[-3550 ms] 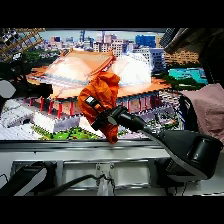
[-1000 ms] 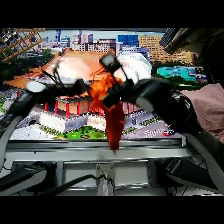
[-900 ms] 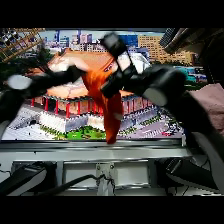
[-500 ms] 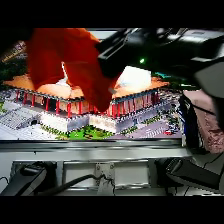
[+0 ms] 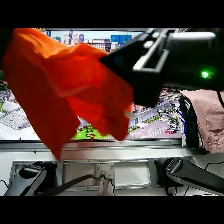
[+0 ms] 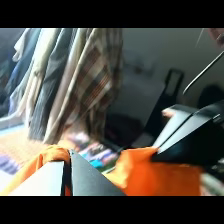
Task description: Fold the clothes and pants, and hang the long-sleeved shirts on hangers.
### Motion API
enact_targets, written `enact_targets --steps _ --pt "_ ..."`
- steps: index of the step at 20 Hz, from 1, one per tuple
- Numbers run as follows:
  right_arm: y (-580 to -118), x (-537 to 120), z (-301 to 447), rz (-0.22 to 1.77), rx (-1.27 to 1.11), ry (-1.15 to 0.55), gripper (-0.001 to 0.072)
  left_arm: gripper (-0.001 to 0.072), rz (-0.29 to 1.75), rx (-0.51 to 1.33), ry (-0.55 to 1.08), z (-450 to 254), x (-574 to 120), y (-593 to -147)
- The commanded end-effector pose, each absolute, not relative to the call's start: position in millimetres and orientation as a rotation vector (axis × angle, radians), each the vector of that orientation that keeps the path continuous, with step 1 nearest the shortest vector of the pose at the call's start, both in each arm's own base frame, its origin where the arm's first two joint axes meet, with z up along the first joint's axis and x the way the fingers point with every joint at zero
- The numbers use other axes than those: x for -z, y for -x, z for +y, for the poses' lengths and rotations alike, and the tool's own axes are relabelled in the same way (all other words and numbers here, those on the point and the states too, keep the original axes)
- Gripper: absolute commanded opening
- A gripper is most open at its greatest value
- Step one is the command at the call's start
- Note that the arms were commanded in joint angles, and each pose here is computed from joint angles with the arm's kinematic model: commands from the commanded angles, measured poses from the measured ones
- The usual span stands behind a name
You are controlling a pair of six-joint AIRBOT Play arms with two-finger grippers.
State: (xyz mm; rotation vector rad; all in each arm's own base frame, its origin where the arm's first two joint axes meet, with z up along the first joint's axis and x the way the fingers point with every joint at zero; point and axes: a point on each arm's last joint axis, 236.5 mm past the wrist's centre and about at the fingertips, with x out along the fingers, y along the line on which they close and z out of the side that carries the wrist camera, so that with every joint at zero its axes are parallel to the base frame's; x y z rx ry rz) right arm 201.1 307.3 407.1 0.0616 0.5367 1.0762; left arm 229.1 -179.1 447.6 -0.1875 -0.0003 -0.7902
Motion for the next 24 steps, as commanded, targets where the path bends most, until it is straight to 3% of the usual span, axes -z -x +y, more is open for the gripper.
enact_targets --steps 1,6,9,12,13,14,15,16,18,19,20,22,24 --pt "-214 -381 293 0.650 -0.953 -0.093 0.0021 0.0001 0.061 0.756 0.125 -180 -424 -260" --pt "-277 -261 286 0.861 -0.702 0.030 0.0018 0.0001 0.289 0.817 0.047 -242 -313 -374" --pt "-356 -209 246 0.804 -0.477 0.073 0.0018 0.0001 0.266 0.734 0.021 -276 -253 -452" --pt "-441 -171 182 0.766 -0.281 -0.011 0.0023 0.0007 0.246 0.657 0.081 -307 -211 -492" --pt "-472 -163 159 0.733 -0.227 -0.058 0.0205 0.0151 0.263 0.652 0.136 -314 -203 -495" --pt "-494 -155 140 0.718 -0.192 -0.138 0.0613 0.0485 0.288 0.655 0.203 -317 -199 -496" --pt "-502 -148 126 0.734 -0.173 -0.230 0.0594 0.0633 0.305 0.665 0.235 -318 -200 -494" --pt "-503 -146 116 0.760 -0.166 -0.334 0.0499 0.0626 0.321 0.682 0.230 -315 -200 -490" --pt "-491 -141 108 0.830 -0.163 -0.412 0.0448 0.0584 0.389 0.731 0.181 -297 -198 -479" --pt "-480 -133 106 0.884 -0.167 -0.379 0.0422 0.0427 0.446 0.759 0.151 -282 -192 -471" --pt "-464 -124 111 0.953 -0.193 -0.333 0.0421 0.0324 0.508 0.772 0.134 -266 -184 -464" --pt "-422 -102 131 1.107 -0.260 -0.246 0.0414 0.0318 0.672 0.694 0.218 -221 -163 -460" --pt "-373 -81 161 1.192 -0.318 -0.214 0.0357 0.0318 0.799 0.583 0.308 -176 -142 -454"
